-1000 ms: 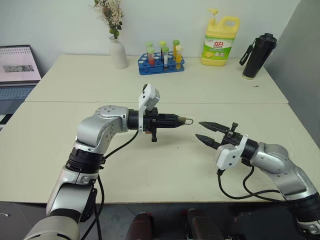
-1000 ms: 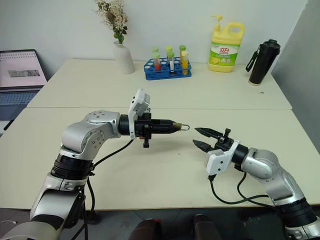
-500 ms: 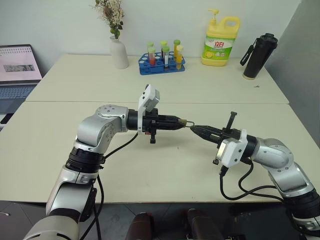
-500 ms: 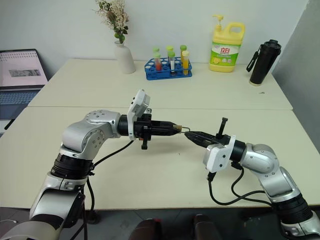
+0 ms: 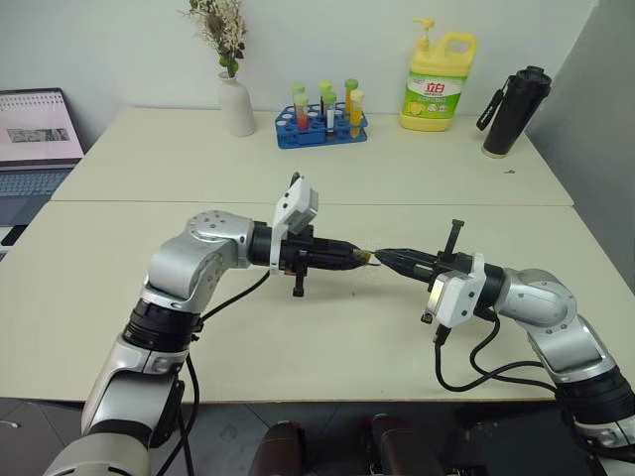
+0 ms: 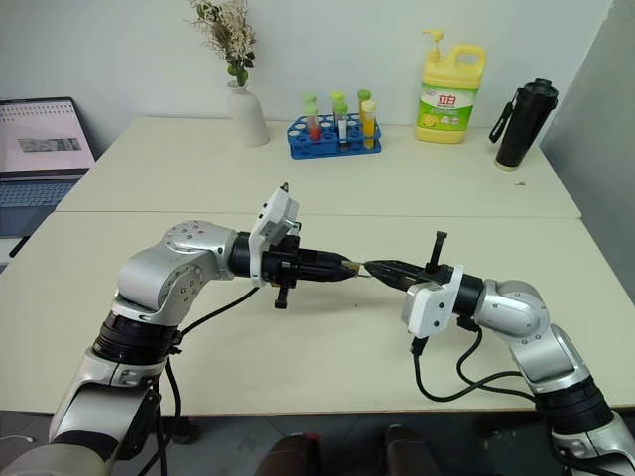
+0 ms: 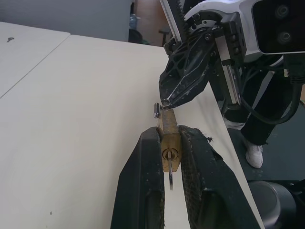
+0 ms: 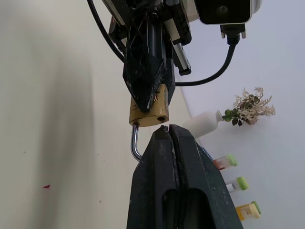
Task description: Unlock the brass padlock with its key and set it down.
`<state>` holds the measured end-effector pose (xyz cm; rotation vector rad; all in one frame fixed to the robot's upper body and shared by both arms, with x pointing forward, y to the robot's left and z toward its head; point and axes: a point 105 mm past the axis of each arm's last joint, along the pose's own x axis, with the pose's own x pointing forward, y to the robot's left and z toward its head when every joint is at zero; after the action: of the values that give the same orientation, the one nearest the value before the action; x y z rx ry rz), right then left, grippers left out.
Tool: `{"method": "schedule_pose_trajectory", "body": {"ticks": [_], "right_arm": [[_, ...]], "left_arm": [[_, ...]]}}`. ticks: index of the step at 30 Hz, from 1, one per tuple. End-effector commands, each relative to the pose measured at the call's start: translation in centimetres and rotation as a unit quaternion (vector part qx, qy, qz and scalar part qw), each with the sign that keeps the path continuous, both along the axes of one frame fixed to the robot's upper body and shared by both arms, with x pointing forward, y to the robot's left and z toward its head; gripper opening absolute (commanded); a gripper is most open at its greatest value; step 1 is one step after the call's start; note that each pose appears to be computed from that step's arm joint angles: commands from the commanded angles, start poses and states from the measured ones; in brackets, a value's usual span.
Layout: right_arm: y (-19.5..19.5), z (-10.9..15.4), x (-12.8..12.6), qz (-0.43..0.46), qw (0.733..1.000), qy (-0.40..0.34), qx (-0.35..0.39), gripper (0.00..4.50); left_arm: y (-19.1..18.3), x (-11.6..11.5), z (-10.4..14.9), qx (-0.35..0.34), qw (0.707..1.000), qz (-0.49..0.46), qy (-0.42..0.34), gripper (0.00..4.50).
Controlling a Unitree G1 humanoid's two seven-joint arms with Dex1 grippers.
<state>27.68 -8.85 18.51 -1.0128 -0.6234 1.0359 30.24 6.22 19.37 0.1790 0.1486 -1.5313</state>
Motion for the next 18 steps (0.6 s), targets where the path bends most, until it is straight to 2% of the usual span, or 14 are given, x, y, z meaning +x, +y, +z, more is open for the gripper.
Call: {"method": "schedule_pose_trajectory", "body": {"ticks": [1,18], "right_arm": [[0.2,0.9,-0.2,0.020,1.000,-0.020,-0.003,0.00],[0.5,-0.7,-0.4,0.067,0.997,0.001,-0.038,0.00]], "left_arm": [[-0.4,-0.8,1.4,-0.012,0.999,-0.027,-0.028,0.17],[0.0,-1.6,1.7,-0.016,0.998,-0.053,-0.022,0.17]]}}
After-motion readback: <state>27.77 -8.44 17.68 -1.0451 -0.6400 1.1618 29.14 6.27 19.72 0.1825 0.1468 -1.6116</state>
